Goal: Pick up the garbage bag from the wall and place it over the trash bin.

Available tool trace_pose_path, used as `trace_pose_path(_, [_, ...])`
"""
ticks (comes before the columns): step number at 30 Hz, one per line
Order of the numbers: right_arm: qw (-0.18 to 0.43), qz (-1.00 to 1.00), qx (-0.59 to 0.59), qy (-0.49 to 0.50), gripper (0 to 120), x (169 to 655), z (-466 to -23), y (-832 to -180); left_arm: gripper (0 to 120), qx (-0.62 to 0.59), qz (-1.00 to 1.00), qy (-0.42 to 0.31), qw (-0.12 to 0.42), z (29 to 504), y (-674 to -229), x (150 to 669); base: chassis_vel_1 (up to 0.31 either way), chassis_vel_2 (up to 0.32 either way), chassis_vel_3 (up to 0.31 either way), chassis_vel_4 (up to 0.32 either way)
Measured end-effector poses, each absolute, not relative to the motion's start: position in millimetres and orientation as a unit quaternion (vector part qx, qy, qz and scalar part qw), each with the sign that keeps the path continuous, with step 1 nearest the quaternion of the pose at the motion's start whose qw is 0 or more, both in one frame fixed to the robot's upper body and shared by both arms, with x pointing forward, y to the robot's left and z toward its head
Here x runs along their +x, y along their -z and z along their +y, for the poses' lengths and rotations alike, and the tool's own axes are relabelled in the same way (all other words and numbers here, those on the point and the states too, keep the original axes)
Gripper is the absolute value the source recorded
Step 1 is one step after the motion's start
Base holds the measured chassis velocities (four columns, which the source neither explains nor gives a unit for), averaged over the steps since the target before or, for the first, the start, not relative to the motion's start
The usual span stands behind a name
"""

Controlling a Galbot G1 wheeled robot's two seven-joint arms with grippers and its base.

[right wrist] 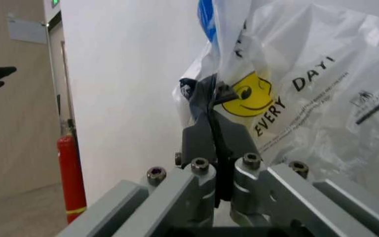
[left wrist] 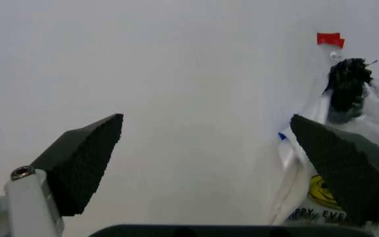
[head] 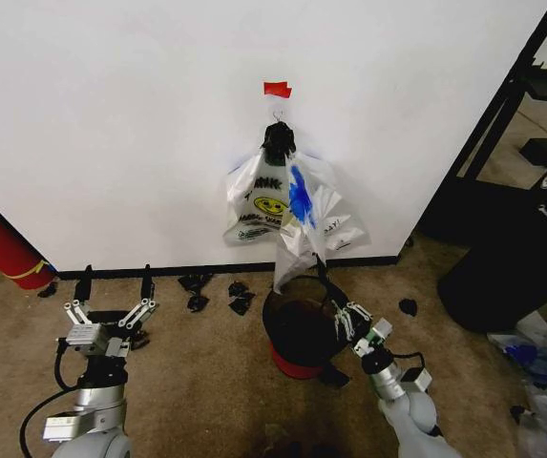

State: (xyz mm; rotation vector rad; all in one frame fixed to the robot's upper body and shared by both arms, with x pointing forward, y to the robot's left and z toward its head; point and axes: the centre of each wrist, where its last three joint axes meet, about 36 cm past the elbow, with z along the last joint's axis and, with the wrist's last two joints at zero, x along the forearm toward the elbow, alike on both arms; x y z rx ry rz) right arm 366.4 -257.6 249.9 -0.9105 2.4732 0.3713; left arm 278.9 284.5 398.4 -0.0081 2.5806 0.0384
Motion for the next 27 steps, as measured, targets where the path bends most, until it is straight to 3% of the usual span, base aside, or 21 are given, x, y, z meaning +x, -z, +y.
trace_pose_path(27, [0.227,0.896,-0.343,-0.170,0,310,-265,-203,100,-0.003,0.960,-0.014,0.281,285,-399,282,0.000,0.000,0.000,0.000])
